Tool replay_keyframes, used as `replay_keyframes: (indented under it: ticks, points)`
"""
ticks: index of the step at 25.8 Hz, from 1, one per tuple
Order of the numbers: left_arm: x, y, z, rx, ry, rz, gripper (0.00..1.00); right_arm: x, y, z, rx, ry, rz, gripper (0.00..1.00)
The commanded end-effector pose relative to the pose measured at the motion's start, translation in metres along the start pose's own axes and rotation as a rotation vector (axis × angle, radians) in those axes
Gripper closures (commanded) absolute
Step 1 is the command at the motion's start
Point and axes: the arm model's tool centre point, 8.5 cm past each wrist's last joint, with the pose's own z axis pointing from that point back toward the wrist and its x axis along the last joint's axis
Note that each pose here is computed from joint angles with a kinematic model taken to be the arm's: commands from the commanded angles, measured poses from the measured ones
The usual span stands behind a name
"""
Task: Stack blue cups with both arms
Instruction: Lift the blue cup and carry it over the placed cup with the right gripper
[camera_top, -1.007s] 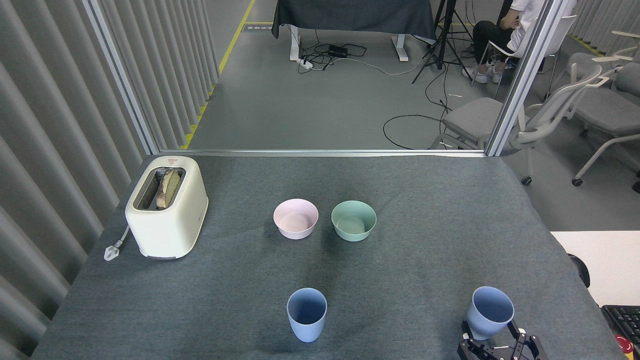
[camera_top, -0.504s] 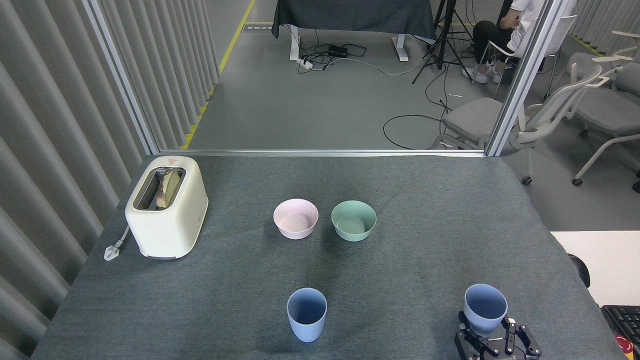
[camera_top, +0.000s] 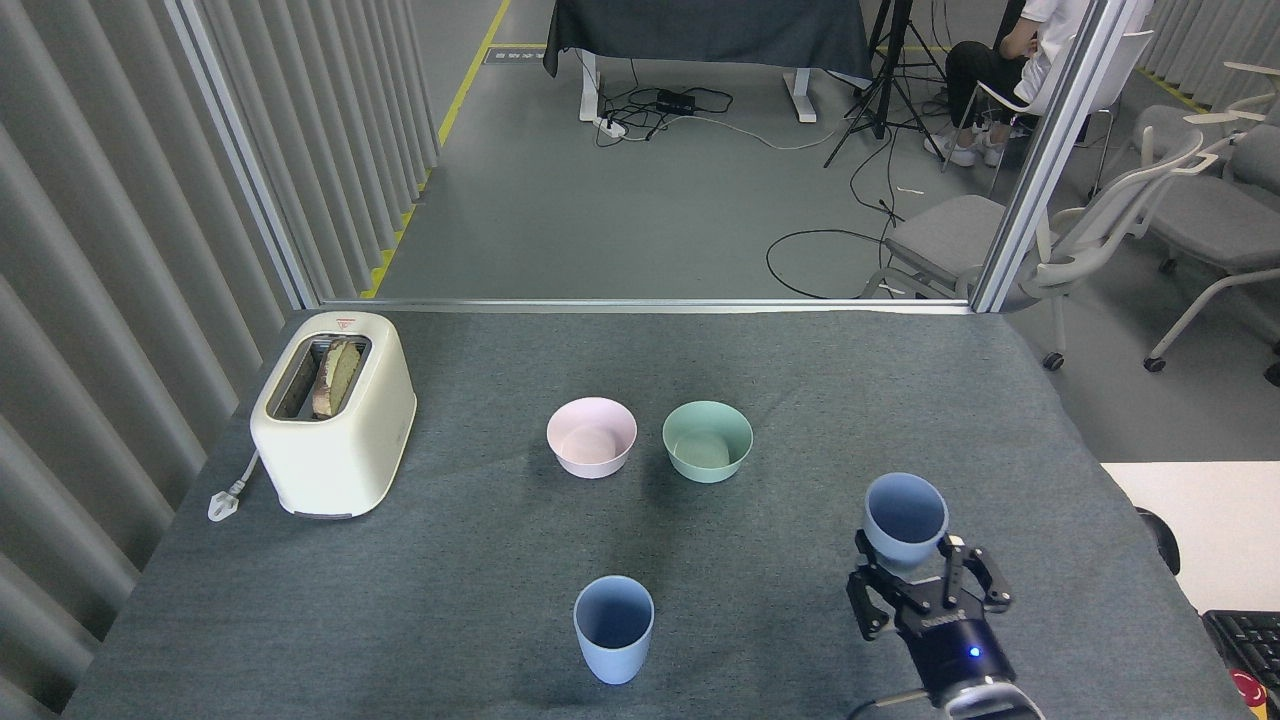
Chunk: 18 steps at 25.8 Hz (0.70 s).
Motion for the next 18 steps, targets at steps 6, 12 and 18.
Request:
replay_keyframes:
  ticks: [6,12,18]
  points:
    - [0.0,-0.004,0.001,-0.01,0.003,0.0,0.0,0.146,-0.072,-0.031,-0.147,-0.252,-0.04,0.34]
    - [0.001,-0.003,-0.002,-0.004,0.002,0.003,0.0,0.19,-0.057,0.007,-0.111,-0.334,-0.038,0.34]
    - [0.0,-0.003,-0.002,-0.004,0.003,0.001,0.0,0.237,-0.062,0.026,-0.111,-0.396,-0.09,0.33]
